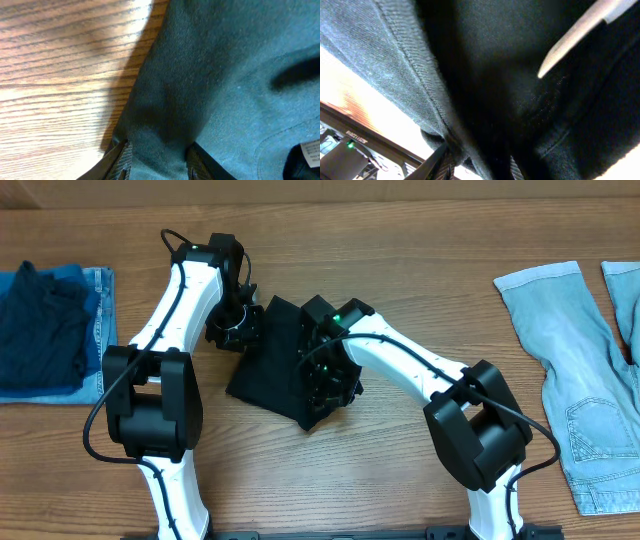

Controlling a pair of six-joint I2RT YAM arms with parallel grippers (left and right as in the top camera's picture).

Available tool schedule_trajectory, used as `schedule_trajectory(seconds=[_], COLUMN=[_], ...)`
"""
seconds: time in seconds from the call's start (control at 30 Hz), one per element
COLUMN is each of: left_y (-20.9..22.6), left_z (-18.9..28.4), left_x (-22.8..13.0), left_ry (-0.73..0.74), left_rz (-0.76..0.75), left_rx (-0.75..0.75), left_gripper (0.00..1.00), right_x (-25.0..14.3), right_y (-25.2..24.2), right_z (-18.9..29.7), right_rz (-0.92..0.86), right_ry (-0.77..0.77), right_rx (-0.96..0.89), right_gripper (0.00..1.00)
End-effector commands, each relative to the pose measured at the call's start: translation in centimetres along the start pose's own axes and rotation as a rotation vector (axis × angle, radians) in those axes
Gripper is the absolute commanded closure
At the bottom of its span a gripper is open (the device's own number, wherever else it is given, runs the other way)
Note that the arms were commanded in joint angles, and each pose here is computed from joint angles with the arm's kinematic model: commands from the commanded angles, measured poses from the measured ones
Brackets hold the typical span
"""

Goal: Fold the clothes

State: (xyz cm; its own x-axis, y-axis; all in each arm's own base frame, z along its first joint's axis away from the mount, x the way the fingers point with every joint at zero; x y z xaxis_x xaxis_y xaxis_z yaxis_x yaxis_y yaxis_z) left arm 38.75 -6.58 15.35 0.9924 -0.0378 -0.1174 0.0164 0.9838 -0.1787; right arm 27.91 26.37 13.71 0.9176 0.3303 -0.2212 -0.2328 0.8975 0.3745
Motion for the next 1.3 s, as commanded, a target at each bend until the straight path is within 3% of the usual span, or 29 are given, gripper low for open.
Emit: schedule_trajectory(seconds=[0.0,0.2,0.33,0.6,1.13,1.2,1.23,1.27], left_y=[-0.3,0.6,0.8,1.2,2.7,2.7,2.7,2.7], left_z=[0.9,1.3,1.3,1.5,2.2,2.2,2.2,2.2], left_x=[-0.6,-0.3,-0.2,0.7,1.7,1.7,1.7,1.7], left_ry=[-0.011,-0.035,-0.04,-0.101,-0.172,-0.172,-0.171,-0.171], left_rz=[-0.048,-0.048,-0.045,-0.037,-0.011,-0.012,-0.012,-0.012], left_rx=[-0.009,-0.013,-0.014,-0.026,-0.033,-0.033,-0.032,-0.032], left_gripper=[0.65,0.65,0.64,0.57,0.55,0.55,0.55,0.54], right_x=[1.0,4.4,6.1,7.6,9.4,9.5,9.3,9.0], right_y=[-0.3,-0.4,-1.0,-0.9,0.3,0.3,0.3,0.2], right_z=[0.6,7.5,8.5,5.8,2.5,2.5,2.5,2.7], right_rz=[0.009,0.09,0.104,0.114,0.105,0.102,0.098,0.089], right_ry=[-0.07,-0.349,-0.452,-0.427,-0.461,-0.463,-0.453,-0.433], right_rx=[-0.003,0.077,0.102,0.102,0.07,0.071,0.079,0.094], right_gripper=[0.65,0.48,0.43,0.43,0.44,0.68,0.92,0.96])
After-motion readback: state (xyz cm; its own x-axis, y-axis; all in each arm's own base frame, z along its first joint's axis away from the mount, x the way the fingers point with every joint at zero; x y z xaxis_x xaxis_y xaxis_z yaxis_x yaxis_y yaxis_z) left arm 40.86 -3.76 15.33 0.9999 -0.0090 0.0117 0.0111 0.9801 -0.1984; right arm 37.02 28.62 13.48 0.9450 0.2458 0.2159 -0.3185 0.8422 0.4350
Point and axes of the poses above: each gripper's point midway between its finger pads, its own z axis back along the fingers, its own y axis along the line the jaws close on, x = y × z, the point moved 10 cm from there along z, back along the fingers
